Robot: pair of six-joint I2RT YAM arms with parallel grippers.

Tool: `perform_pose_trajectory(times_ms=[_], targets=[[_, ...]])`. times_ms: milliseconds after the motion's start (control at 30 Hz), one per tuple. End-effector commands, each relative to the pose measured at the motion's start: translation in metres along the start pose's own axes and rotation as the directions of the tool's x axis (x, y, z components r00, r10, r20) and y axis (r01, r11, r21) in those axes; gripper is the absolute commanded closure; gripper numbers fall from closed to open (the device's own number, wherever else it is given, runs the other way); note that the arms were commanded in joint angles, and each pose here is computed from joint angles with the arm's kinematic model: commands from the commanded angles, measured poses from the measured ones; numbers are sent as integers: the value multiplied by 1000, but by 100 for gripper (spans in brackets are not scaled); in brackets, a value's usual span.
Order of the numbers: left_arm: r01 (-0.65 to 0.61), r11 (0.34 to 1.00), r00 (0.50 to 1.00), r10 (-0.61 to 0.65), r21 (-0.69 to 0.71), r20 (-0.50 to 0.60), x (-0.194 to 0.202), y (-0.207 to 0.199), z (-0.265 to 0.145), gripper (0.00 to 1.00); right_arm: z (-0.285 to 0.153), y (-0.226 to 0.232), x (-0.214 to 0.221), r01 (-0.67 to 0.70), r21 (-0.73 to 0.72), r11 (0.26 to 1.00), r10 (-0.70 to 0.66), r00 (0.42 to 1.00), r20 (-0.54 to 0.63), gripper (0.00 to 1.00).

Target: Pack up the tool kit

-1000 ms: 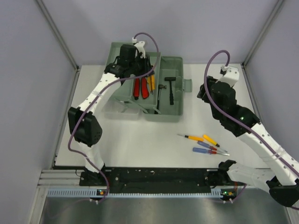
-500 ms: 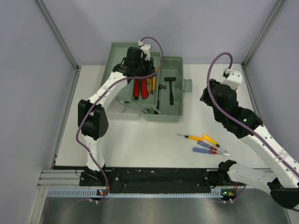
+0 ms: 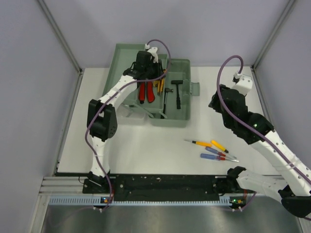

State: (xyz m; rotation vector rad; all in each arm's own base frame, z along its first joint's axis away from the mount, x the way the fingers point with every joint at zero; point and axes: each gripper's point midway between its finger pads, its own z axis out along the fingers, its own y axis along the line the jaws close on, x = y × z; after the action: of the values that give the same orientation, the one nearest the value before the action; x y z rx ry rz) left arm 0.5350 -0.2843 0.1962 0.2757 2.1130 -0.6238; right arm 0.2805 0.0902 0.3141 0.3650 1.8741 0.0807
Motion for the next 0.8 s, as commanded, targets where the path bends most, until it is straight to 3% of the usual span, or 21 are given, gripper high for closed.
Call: perform_pose_trajectory(times_ms=[0, 33, 67, 167, 400, 600, 767], targets=[[24, 996, 998, -19, -81, 64, -14, 15, 10, 85, -2, -2, -3, -31, 1, 1000, 31, 1000, 2, 45], [32, 994, 997, -25, -108, 68, -14, 19, 10, 82, -2, -2, -3, -32, 1, 999, 32, 999, 1, 45], [40, 990, 997, -31, -133, 72, -14, 24, 9, 70, -2, -2, -2, -33, 0, 999, 33, 999, 1, 45], [49, 985, 996, -37, -163, 77, -16, 29, 7, 66, -2, -1, -2, -35, 0, 999, 35, 999, -1, 45], [65, 971, 993, -40, -229, 111, -26, 39, -1, 38, -1, 0, 0, -33, -3, 999, 33, 999, -10, 45], [54, 982, 983, -20, -180, 182, -59, 20, -25, 28, -2, -1, 4, -40, -5, 999, 40, 999, -21, 45], [30, 997, 952, -7, -69, 306, -112, -18, -71, 18, -1, -1, 21, -43, -11, 999, 42, 996, -74, 43]])
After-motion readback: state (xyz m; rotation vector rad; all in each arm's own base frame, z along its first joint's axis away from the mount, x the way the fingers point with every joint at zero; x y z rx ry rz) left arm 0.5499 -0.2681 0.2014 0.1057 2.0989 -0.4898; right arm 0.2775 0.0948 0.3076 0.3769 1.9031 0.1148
